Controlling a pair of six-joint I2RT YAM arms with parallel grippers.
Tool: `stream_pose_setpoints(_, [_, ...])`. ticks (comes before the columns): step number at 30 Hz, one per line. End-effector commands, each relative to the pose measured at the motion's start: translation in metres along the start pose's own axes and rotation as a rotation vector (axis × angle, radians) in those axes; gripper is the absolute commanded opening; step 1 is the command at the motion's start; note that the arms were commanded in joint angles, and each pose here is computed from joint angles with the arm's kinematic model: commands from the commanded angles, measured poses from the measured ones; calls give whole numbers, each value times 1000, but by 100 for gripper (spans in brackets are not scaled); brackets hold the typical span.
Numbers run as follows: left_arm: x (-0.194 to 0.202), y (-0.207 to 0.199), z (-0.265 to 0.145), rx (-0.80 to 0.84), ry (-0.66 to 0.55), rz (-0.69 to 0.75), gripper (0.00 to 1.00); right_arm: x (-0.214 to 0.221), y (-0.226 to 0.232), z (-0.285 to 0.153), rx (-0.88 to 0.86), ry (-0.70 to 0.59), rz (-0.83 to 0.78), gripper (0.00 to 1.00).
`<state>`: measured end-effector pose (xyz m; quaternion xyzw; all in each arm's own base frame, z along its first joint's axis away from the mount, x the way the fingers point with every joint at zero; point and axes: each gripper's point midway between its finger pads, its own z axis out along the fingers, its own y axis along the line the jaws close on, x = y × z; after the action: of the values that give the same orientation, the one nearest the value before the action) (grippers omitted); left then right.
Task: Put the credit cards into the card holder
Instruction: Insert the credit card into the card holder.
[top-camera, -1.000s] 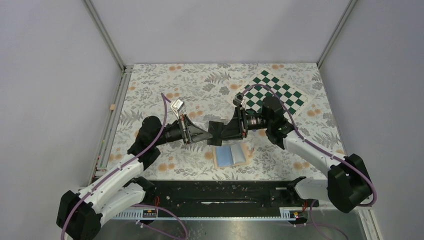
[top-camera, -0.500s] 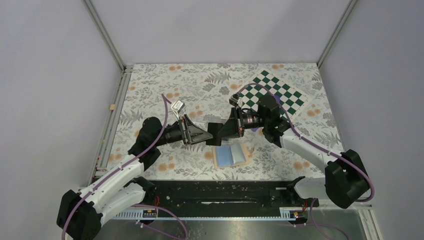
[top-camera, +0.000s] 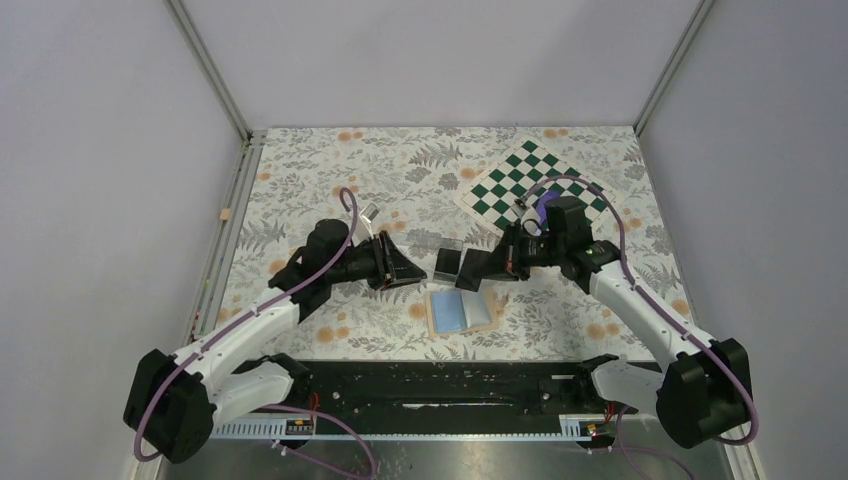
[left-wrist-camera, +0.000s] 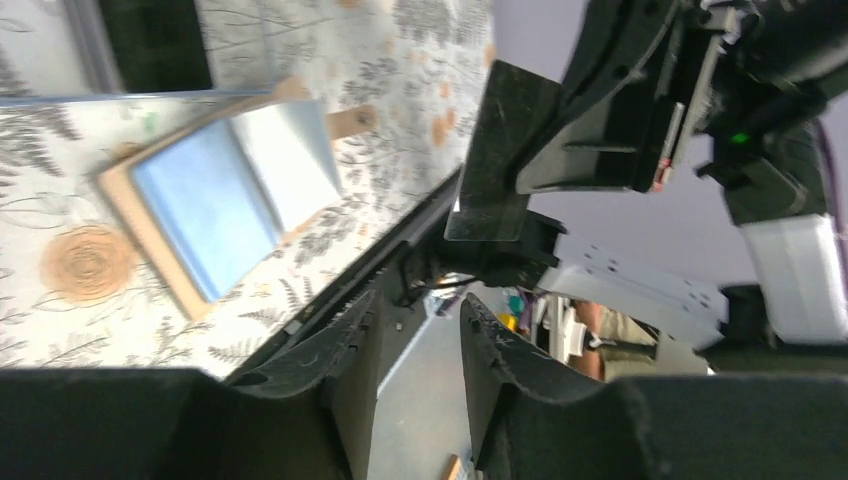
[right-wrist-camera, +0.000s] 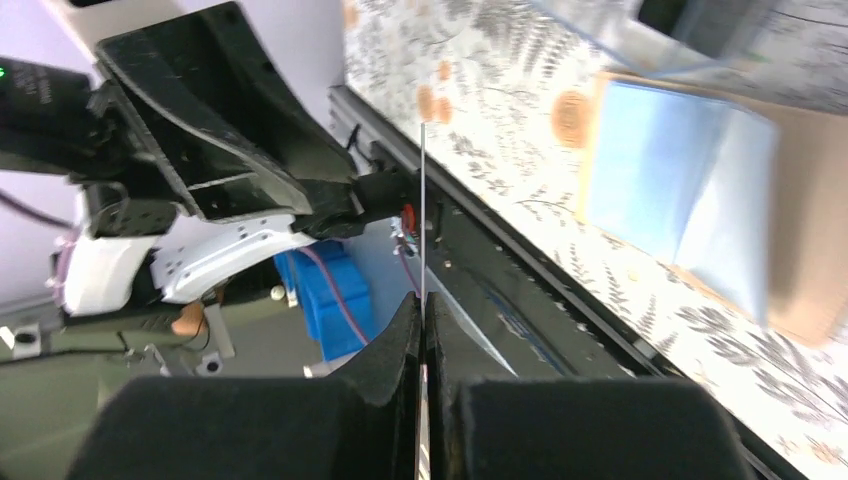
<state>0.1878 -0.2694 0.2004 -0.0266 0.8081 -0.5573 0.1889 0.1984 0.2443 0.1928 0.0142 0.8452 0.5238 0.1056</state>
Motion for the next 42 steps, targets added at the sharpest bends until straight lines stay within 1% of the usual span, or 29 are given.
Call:
stream_pose_setpoints(1, [-10,30,4,-191,-22,65,32,12,-42,-14,143,-6,14,0])
stream_pose_setpoints(10, [2,82,33,-485,61,155,25,15,-60,-21,213,-11,17,0])
stream_pose_setpoints(14, [2,94,50,-538,89,166,25,14,-62,-20,218,-8,14,0])
stream_pose_setpoints(23, [-8,114,82,-603,122,176,25,17,-73,-17,240,13,11,0])
stream_pose_setpoints(32, [-19,126,106,-633,134,187,24,19,-78,-13,231,47,-2,0])
stream_pose_setpoints(36, [-25,133,120,-657,159,193,24,19,-81,-8,221,74,-6,0])
stream_pose_setpoints(42, [-37,142,130,-675,169,190,25,18,-91,-4,241,101,-15,0])
